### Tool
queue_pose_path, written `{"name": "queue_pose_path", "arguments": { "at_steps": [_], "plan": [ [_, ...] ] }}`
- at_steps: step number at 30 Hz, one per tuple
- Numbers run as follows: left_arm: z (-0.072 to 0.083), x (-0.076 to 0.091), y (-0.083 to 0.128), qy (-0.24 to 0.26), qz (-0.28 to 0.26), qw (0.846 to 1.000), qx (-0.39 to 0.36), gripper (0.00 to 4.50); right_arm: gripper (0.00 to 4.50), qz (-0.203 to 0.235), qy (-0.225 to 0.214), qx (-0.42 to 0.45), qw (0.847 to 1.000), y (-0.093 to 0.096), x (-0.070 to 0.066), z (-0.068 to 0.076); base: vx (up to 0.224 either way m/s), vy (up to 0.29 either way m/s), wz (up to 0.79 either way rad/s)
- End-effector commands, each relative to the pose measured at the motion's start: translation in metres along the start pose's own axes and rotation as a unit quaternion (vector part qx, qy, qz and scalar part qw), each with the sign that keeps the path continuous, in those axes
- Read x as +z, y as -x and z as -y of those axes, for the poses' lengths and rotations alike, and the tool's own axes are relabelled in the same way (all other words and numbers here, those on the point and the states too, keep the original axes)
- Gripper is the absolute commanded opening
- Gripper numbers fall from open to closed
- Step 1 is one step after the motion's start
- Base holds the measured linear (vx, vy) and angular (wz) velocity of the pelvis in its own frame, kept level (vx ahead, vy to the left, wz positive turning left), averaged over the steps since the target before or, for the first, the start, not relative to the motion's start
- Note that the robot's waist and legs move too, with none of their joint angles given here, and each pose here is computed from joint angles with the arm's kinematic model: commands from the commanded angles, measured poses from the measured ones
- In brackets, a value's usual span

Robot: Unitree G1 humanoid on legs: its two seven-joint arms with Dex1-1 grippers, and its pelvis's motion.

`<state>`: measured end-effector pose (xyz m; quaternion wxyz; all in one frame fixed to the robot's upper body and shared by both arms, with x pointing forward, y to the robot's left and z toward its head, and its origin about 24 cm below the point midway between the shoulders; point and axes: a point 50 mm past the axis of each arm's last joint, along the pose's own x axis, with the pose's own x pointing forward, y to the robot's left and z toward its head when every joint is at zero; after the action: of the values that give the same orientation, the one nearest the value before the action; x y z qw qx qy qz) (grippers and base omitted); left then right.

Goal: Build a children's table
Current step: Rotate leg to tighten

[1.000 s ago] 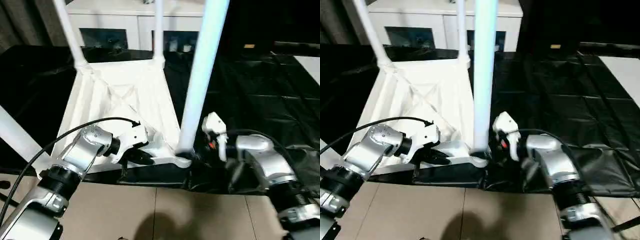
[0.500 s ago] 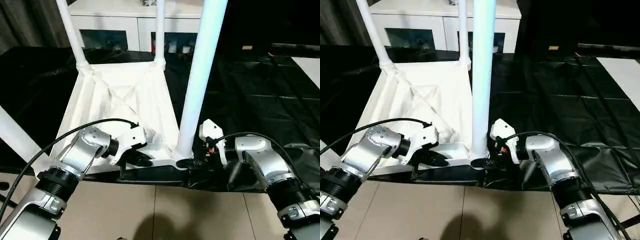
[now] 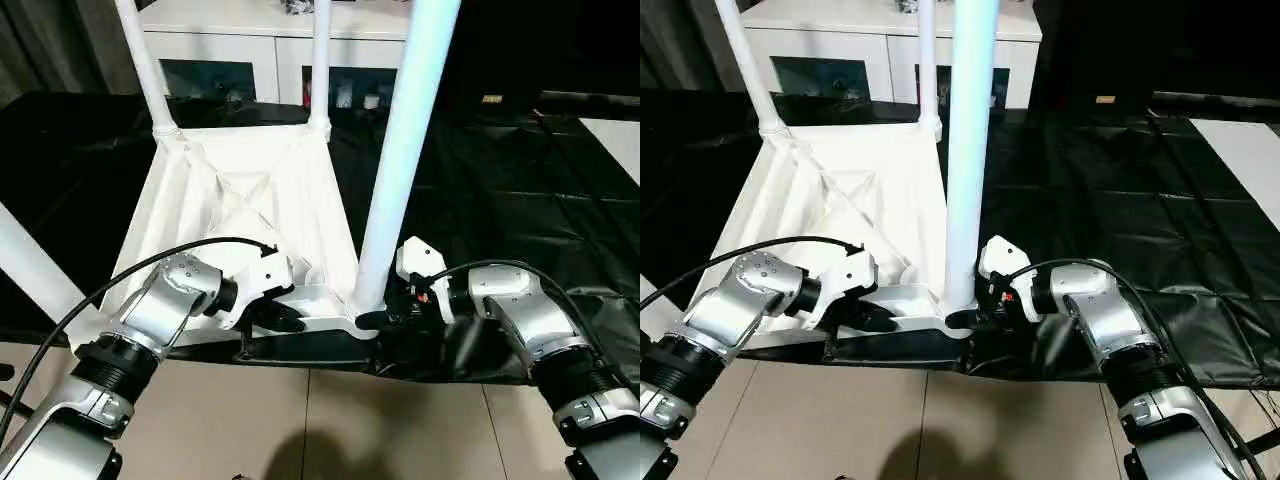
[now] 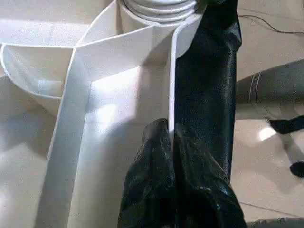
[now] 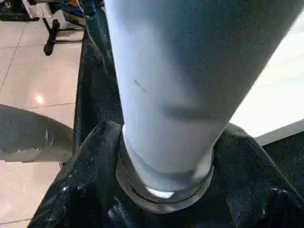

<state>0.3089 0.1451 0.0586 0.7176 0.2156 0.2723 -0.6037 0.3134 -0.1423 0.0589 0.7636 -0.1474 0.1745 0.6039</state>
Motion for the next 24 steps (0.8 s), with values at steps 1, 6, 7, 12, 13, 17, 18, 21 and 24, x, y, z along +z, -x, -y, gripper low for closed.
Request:
{"name": "queue_pose_path", "arguments": {
  "at_steps": [1, 6, 7, 12, 13, 17, 18, 21, 24],
  "plan": [
    [-0.003, -0.008, -0.006, 0.028, -0.018, 0.999, 0.036, 0.0, 2.61, 0.017, -0.033, -0.046, 0.998, -0.007, 0.0, 0.004, 0.0, 0.0, 0.0],
    [-0.023, -0.002, -0.02, 0.083, -0.01, 0.983, 0.161, 0.0, 2.59, 0.044, -0.115, -0.183, 0.975, -0.028, -0.004, 0.006, 0.0, 0.0, 0.0],
    [-0.027, 0.002, -0.024, 0.095, 0.0, 0.978, 0.187, 0.0, 2.59, 0.046, -0.128, -0.222, 0.966, -0.035, -0.004, 0.006, 0.0, 0.0, 0.0],
    [-0.039, 0.016, -0.039, 0.125, 0.029, 0.955, 0.268, 0.0, 2.59, 0.051, -0.215, -0.393, 0.892, -0.05, -0.01, 0.008, 0.0, 0.0, 0.0],
    [-0.04, 0.018, -0.042, 0.129, 0.03, 0.952, 0.277, 0.0, 2.59, 0.053, -0.226, -0.437, 0.869, -0.054, -0.01, 0.01, 0.0, 0.0, 0.0],
    [-0.04, 0.016, -0.05, 0.135, 0.02, 0.949, 0.285, 0.0, 2.59, 0.049, -0.23, -0.492, 0.838, -0.07, -0.003, 0.011, 0.0, 0.0, 0.0],
    [-0.04, 0.016, -0.05, 0.135, 0.02, 0.949, 0.285, 0.0, 2.59, 0.049, -0.23, -0.492, 0.838, -0.07, -0.003, 0.011, 0.0, 0.0, 0.0],
    [-0.038, 0.01, -0.05, 0.135, 0.009, 0.952, 0.273, 0.0, 2.59, 0.074, -0.205, -0.461, 0.86, -0.08, 0.011, 0.009, 0.0, 0.0, 0.0],
    [-0.04, 0.004, -0.045, 0.131, 0.0, 0.953, 0.272, 0.0, 3.15, 0.107, -0.19, -0.441, 0.871, -0.077, 0.02, 0.01, 0.0, 0.0, 0.0]
  ]
}}
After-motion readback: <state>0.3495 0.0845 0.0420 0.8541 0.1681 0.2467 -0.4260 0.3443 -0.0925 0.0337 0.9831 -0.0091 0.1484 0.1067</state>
